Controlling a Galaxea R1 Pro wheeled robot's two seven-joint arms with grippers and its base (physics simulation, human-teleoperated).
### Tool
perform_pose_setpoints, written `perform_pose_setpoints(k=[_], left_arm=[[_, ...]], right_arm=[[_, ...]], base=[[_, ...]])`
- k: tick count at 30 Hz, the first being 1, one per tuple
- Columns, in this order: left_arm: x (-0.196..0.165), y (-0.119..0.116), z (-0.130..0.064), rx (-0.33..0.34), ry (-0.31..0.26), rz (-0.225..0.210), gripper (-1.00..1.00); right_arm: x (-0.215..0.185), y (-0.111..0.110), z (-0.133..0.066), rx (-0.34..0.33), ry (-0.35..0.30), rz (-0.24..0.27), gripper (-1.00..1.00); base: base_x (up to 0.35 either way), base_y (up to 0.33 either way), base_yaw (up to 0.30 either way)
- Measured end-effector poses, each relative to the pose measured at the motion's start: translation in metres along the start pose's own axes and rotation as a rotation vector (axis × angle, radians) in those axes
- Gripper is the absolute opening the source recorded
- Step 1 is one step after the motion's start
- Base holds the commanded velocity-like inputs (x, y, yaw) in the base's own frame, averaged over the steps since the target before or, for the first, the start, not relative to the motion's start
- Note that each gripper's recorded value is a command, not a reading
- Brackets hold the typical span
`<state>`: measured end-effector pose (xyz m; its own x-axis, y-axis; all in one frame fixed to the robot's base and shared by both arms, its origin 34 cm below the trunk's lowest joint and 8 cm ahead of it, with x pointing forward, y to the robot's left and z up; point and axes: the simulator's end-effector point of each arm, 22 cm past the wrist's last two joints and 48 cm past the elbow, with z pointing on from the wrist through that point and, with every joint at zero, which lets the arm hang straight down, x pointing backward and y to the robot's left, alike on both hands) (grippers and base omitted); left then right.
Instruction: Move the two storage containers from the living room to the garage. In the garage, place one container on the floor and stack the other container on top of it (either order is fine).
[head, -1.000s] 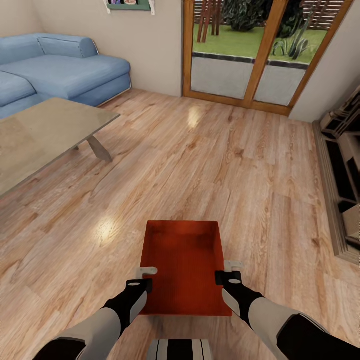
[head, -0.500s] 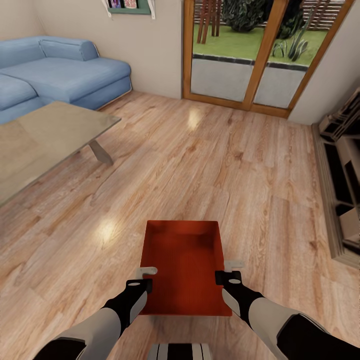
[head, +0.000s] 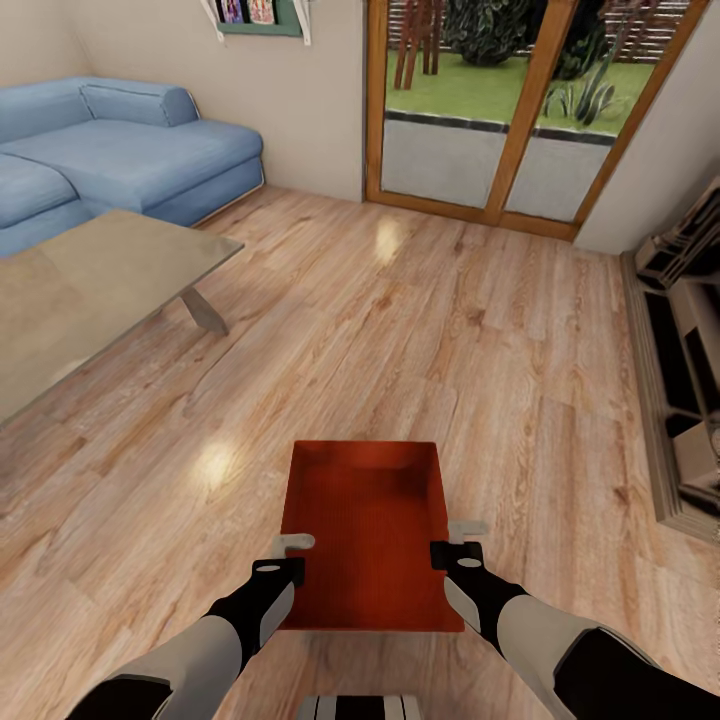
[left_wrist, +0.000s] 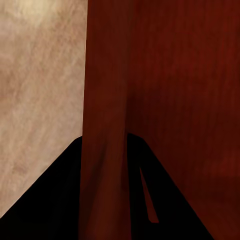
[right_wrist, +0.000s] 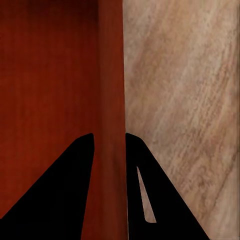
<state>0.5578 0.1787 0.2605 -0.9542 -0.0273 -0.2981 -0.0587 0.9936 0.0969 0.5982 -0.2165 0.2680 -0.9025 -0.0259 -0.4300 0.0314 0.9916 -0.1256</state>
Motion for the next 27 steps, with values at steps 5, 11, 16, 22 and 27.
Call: perform_pose_setpoints(k=[5,11,16,22,27], left_arm=[[-0.005,0.001,-0.009,0.0,-0.001,0.0,-1.0],[-0.011,0.002,-0.021,0.0,0.0,0.002,-1.0],[-0.016,0.003,-0.03,0.0,0.0,0.002,-1.0],[-0.021,0.004,-0.041,0.0,0.0,0.002,-1.0],[-0.026,0.005,-0.05,0.0,0.001,0.002,-1.0]], right_arm=[[-0.006,-0.001,-0.009,0.0,-0.001,0.0,-1.0],[-0.013,-0.003,-0.019,0.0,0.0,0.002,-1.0],[-0.02,-0.004,-0.027,0.0,0.0,0.002,-1.0],[-0.026,-0.005,-0.037,0.0,0.001,0.002,-1.0],[-0.032,-0.007,-0.046,0.0,0.001,0.002,-1.0]], base=[[0.0,0.0,0.0],[0.0,0.0,0.0],[0.0,0.0,0.0],[0.0,0.0,0.0],[0.0,0.0,0.0]])
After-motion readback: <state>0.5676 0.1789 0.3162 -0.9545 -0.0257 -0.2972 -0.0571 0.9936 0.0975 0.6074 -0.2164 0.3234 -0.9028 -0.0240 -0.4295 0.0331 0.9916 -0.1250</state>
